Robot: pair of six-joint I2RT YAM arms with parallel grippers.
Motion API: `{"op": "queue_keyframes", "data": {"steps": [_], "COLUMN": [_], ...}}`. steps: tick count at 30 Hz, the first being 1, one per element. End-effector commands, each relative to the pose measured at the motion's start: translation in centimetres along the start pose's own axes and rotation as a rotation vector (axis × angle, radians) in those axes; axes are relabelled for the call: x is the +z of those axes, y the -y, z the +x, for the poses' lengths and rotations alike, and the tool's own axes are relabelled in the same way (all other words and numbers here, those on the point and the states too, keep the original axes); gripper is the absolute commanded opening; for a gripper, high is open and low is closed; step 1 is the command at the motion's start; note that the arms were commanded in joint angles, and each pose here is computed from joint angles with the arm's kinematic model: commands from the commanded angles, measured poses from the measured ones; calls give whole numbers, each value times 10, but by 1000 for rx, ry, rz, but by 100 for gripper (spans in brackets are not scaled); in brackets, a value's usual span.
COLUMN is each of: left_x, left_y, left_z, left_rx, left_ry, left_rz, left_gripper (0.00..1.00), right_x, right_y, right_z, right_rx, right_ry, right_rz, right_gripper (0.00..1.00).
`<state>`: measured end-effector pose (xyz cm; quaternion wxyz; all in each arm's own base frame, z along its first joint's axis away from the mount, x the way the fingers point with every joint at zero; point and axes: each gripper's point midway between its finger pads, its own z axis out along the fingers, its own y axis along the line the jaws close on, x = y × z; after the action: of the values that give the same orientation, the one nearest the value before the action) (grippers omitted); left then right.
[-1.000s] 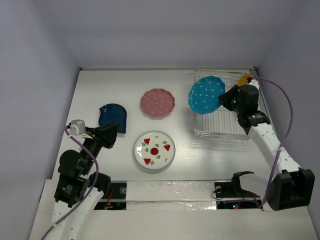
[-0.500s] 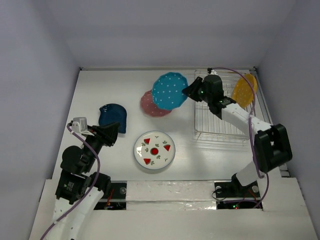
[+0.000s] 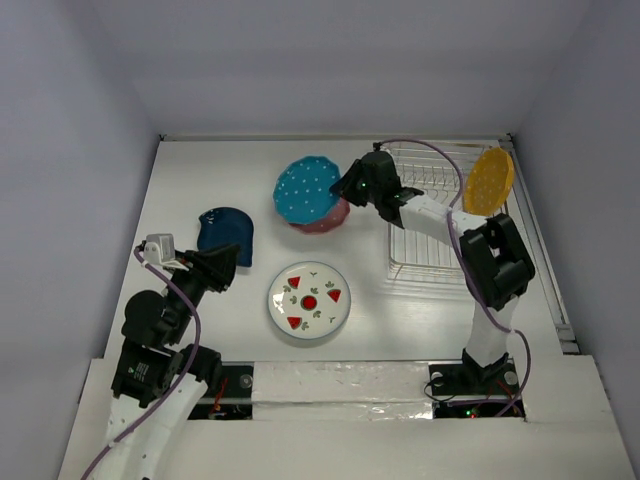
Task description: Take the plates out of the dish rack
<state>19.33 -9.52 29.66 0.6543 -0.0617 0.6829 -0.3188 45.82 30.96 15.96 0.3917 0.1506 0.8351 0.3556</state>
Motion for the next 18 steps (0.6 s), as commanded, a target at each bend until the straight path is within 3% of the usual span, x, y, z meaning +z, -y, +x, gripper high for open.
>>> {"op": "queue_keyframes", "data": {"steps": [1,18], "left_x": [1,5], "left_y": [10,10], "left_z": [-16,-11], "left_rx": [3,5], "left_ry": [37,17], "left_rz": [28,30], "left_gripper": [30,30], "right_x": [-10,20], "right_y": [-78,-27], "right_z": [-54,-29], "right_rx": [73,120], "right_ry": [166,153], "right_rz": [-212,-78], "right_gripper": [0,3]}}
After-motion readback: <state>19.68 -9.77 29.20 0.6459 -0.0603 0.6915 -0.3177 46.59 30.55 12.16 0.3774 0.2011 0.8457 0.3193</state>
